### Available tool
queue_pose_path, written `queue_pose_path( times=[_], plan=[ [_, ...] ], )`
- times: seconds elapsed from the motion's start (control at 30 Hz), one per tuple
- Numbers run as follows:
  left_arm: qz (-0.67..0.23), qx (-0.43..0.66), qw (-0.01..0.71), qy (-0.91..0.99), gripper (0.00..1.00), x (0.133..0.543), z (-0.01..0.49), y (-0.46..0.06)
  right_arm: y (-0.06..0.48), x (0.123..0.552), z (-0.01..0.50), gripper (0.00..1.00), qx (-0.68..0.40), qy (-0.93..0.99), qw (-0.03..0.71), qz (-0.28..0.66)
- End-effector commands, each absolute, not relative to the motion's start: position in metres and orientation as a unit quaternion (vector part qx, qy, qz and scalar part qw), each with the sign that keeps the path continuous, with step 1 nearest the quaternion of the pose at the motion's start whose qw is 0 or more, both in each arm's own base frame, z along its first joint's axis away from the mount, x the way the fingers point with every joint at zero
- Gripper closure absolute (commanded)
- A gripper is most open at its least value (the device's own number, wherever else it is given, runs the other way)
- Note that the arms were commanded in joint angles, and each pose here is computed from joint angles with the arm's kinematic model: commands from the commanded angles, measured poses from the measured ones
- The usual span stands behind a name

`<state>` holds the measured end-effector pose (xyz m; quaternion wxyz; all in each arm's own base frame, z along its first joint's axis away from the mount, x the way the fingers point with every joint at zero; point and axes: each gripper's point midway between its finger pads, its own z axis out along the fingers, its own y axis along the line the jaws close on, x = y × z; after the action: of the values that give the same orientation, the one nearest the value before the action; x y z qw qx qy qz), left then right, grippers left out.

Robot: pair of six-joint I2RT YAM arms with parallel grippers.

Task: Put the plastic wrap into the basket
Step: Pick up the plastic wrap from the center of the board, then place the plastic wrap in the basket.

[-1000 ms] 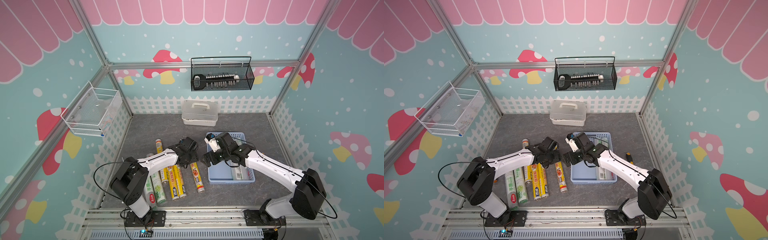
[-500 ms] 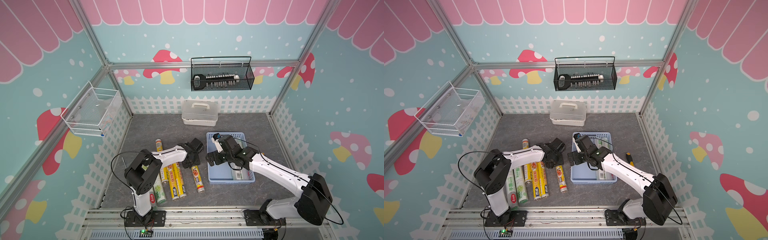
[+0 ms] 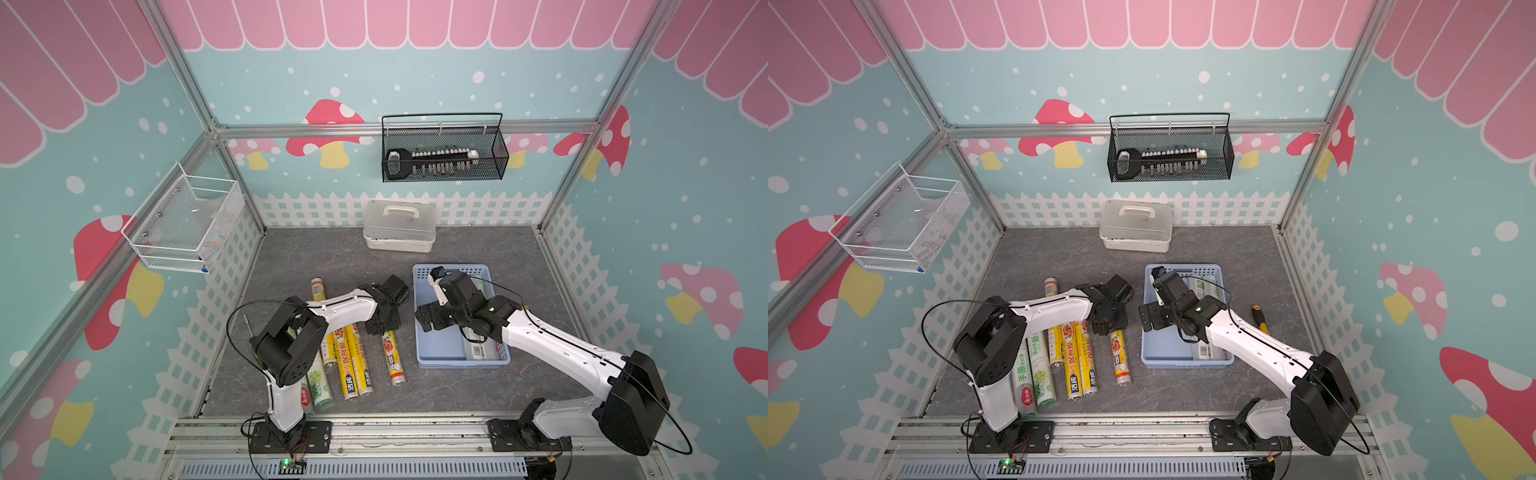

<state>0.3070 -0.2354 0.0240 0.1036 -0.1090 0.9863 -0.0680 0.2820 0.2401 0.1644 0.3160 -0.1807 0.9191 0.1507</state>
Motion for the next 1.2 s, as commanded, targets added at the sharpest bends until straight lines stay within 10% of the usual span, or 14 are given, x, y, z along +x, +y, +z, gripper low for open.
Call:
queue_pose_path(
  times=[0.0, 0.57, 1.17],
  plan=[
    [-0.096, -0.121, 0.153, 0.976, 0.78, 0.322, 0.069, -0.240, 0.232, 0.281, 0.174, 0.00, -0.174, 0.915, 0.335, 0.141],
    [-0.317, -0.037, 0.256, 0.912, 0.89, 0.368, 0.217, -0.341, 0.173, 0.283, 0.205, 0.00, -0.092, 0.901, 0.357, 0.228],
    [-0.359, 0.008, 0.156, 0.920, 0.87, 0.374, 0.156, -0.433, 0.126, 0.271, 0.174, 0.00, -0.026, 0.919, 0.321, 0.228]
  ],
)
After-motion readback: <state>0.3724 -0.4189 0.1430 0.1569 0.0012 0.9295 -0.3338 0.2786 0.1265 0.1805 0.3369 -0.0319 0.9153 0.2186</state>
